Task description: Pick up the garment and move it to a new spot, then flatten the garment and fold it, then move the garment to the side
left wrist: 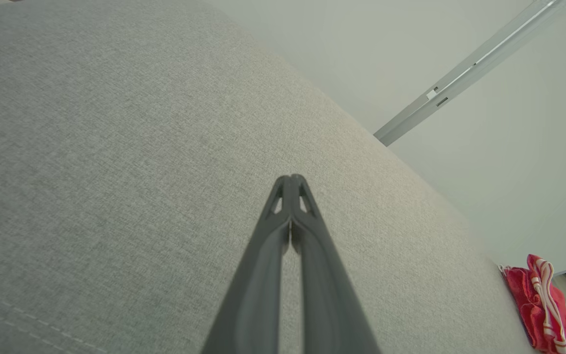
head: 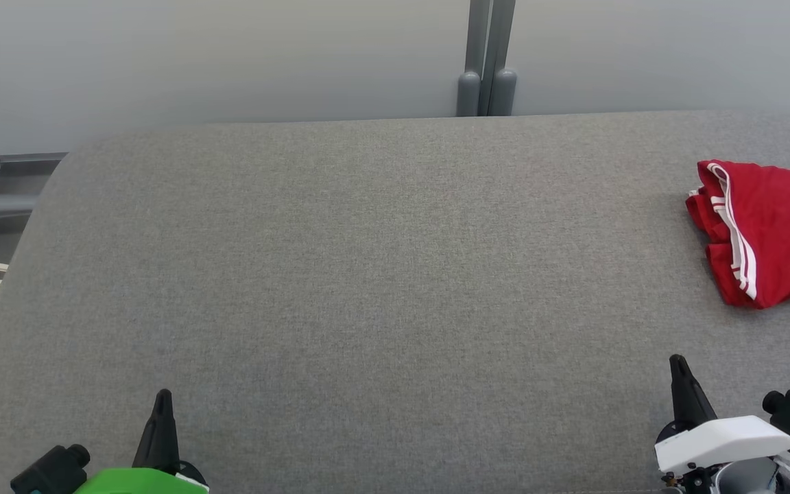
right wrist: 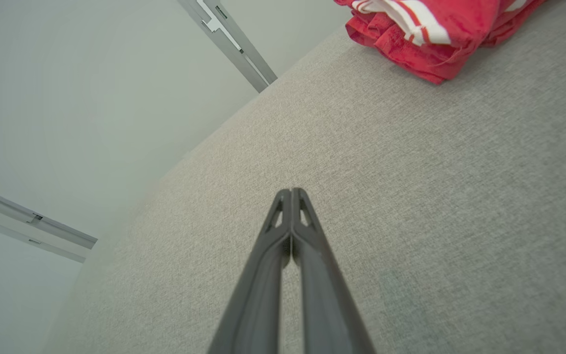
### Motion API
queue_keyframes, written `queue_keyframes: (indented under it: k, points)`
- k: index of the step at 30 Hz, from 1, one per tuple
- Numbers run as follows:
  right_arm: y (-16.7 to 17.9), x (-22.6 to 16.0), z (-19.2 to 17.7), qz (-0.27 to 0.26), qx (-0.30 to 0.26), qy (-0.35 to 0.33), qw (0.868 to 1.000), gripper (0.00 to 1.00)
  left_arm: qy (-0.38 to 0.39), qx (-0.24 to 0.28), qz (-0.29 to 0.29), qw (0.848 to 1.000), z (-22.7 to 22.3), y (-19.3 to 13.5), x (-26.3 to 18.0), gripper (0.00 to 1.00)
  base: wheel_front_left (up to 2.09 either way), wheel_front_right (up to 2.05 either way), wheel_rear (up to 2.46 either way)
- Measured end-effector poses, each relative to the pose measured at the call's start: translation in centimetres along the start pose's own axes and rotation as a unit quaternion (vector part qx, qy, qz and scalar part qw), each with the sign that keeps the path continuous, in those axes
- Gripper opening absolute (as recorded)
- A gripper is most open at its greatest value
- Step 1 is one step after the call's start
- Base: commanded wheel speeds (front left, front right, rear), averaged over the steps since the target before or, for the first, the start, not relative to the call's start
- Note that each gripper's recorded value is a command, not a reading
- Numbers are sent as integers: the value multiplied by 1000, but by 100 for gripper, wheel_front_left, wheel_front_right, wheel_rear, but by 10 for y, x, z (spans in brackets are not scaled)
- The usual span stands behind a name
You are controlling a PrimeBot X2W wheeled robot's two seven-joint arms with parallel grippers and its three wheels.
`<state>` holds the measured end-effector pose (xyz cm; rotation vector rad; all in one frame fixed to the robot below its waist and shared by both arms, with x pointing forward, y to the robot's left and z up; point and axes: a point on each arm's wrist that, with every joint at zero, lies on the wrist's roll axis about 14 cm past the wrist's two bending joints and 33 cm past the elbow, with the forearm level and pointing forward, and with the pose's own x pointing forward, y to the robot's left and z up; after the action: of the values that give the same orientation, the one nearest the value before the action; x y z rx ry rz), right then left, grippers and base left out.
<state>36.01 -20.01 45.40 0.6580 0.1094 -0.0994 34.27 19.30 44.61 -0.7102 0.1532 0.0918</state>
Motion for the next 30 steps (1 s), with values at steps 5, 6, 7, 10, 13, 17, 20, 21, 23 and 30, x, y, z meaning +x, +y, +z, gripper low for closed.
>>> queue_keyframes:
  k: [5,6,7,10,13,17,20,21,23,30]
  points:
    - [2,1,3,1,35,-3,999,0,-1,-33,2,999,3,0,2,0,0,0,0]
    - [2,1,3,1,42,-2,999,0,0,-39,2,999,3,0,2,0,0,0,0]
    - [2,1,4,1,49,-4,999,0,-1,-44,2,999,4,0,2,0,0,0,0]
    - [3,1,5,2,68,-4,998,0,-3,-65,1,998,7,-1,4,0,0,0,0]
    - [4,1,6,3,88,-5,996,0,-4,-81,0,997,10,-3,6,0,0,0,0]
    - [6,2,8,5,114,-8,993,0,-5,-105,-2,994,12,-4,7,0,0,0,0]
    - [7,2,9,6,131,-7,991,0,-6,-124,-4,992,14,-5,8,0,0,0,0]
    - [7,2,10,6,137,-8,990,0,-6,-128,-4,992,15,-5,8,0,0,0,0]
    - [8,2,11,8,148,-9,989,0,-6,-139,-5,990,15,-5,9,0,0,0,0]
    - [10,2,13,12,186,-11,982,0,-7,-175,-11,985,20,-8,12,0,0,0,0]
